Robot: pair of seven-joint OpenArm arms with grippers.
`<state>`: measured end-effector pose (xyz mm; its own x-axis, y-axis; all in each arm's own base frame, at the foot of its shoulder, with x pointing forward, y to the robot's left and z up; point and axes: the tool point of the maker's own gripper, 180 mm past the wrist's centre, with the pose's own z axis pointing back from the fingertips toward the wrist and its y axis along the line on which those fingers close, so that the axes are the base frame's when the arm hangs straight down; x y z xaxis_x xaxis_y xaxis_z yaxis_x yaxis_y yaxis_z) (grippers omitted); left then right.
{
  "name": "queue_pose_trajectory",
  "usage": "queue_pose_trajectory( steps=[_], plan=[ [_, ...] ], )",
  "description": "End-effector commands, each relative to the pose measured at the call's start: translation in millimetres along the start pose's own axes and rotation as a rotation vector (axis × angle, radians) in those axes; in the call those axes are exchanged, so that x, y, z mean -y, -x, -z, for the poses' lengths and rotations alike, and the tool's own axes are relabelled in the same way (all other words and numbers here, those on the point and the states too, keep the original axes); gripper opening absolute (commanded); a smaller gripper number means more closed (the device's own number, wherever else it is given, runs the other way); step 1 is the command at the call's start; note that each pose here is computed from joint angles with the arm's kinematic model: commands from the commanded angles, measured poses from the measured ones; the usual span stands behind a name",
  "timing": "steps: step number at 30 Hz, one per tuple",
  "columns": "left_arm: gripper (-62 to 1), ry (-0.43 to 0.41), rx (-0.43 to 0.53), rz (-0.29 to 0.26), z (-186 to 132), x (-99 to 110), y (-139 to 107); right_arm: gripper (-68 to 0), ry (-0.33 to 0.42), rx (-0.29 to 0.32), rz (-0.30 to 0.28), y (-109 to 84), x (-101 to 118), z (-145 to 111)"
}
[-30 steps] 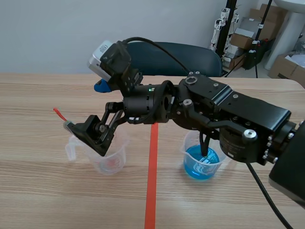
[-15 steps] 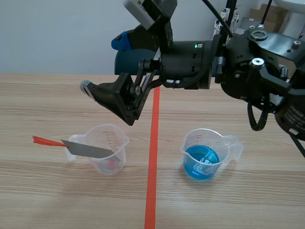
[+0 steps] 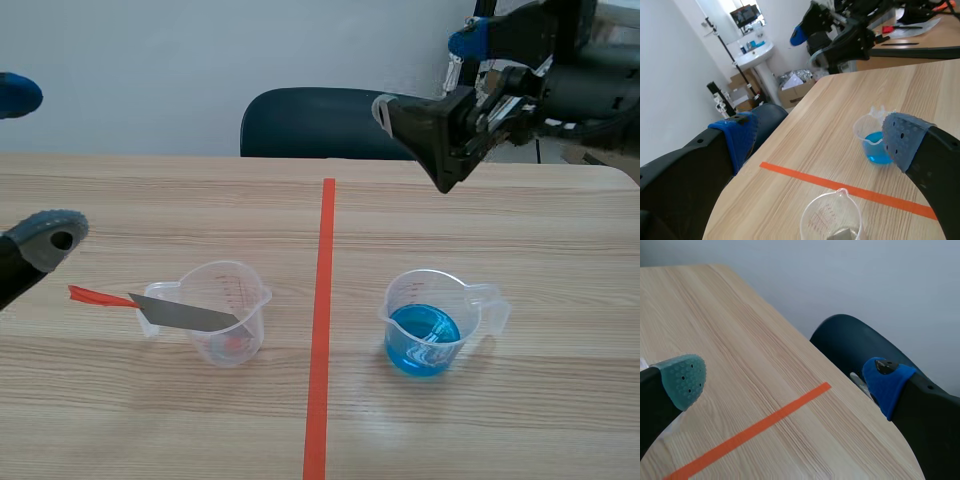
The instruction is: Do the redox reaction experiment. return to the home posture
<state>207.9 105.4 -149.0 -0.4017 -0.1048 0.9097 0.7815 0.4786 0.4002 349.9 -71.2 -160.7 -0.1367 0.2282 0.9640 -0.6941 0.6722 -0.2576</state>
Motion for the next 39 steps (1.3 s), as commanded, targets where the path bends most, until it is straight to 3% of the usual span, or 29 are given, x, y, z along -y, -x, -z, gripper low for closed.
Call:
queue_pose_trajectory(
  steps=[1, 7, 11, 15, 22, 26, 29, 32, 39],
  plan=[
    [-8.6, -0.031, -0.003, 0.005, 1.2, -6.5, 1.4, 0.4, 0.016, 0.025, -0.013, -9.8, 5.1, -7.9],
    [-8.6, -0.041, -0.068, 0.019, 6.9, -11.6, 14.0, 0.4, 0.123, -0.024, -0.007, 4.8, 23.7, -46.3],
    [-8.6, -0.037, -0.126, 0.030, 10.9, -14.6, 25.2, 0.4, 0.153, -0.077, -0.101, 19.7, 26.0, -67.8],
    [-8.6, -0.046, -0.168, 0.040, 15.0, -19.2, 35.0, 0.4, 0.184, -0.097, -0.115, 24.3, 29.5, -82.1],
    [-8.6, 0.017, -0.225, 0.086, 26.2, -3.3, 51.5, 0.4, 0.249, -0.106, -0.185, 6.2, 24.9, -91.5],
    [-8.6, 0.039, -0.230, 0.086, 30.5, 2.9, 54.5, 0.4, 0.270, -0.117, -0.242, -5.8, 11.7, -92.8],
    [-8.6, 0.035, -0.262, 0.115, 32.9, -0.5, 60.6, 0.4, 0.279, -0.110, -0.272, -13.3, 2.9, -93.5],
    [-8.6, 0.016, -0.258, 0.124, 34.4, -7.1, 61.1, 0.4, 0.294, -0.098, -0.268, -18.6, -2.0, -95.0],
    [-8.6, 0.017, -0.247, 0.128, 35.8, -8.0, 59.0, 0.4, 0.230, -0.066, -0.273, -15.1, -26.4, -98.2]
  ],
)
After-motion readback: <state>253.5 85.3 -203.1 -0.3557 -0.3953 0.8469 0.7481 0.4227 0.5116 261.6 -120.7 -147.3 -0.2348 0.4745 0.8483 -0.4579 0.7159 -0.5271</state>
